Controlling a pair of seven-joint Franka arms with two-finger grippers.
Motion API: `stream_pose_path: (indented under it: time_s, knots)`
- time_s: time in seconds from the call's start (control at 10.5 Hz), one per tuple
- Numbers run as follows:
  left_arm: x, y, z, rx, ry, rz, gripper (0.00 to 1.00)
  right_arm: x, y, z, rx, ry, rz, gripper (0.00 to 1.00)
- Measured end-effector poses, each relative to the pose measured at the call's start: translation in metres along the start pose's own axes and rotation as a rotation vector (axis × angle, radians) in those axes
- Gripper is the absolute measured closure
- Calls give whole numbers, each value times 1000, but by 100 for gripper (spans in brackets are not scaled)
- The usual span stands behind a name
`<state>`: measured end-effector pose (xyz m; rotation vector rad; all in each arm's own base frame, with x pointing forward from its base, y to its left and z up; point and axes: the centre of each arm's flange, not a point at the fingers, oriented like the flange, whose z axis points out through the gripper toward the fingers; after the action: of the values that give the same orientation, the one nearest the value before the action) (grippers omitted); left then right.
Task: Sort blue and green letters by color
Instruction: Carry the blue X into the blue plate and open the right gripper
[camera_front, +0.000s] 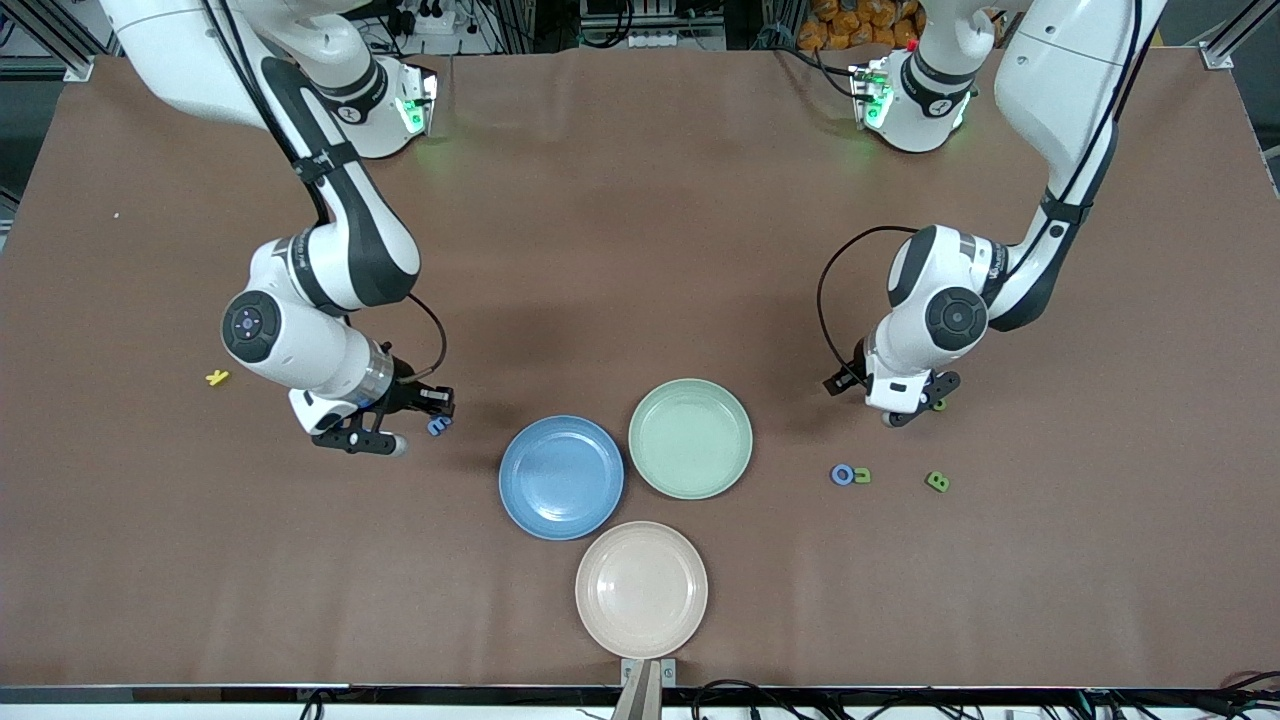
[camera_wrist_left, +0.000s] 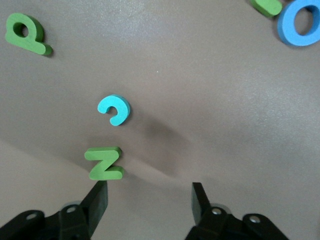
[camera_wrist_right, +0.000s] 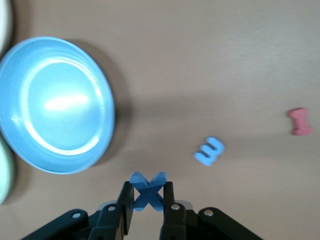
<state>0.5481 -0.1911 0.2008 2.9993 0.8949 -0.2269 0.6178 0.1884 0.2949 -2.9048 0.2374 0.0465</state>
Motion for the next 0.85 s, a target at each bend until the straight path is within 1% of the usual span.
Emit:
stream_pose_path:
  time_s: [0.09,0.19,0.28,0.47,0.57,0.66,0.76,0.85]
  knots:
    - [0,0,0,0,0,0,32,4,-9,3,44,17,25,72]
    - [0,0,0,0,0,0,47,8,-17,9,78,54,40,72]
    - [0,0,0,0,0,0,59,11,-26,16,101,100,40,72]
    - [0,0,0,0,0,0,60,9,-55,32,139,186,46,72]
    - [0,0,0,0,0,0,60,7,-74,36,160,209,54,72]
    - [0,0,0,0,0,-1,60,6,-89,37,177,218,66,69]
    - [1,-1,0,0,0,-2,58,7,-97,36,186,222,75,57]
    - [2,-2,0,0,0,-5,56,9,-97,34,189,227,77,41]
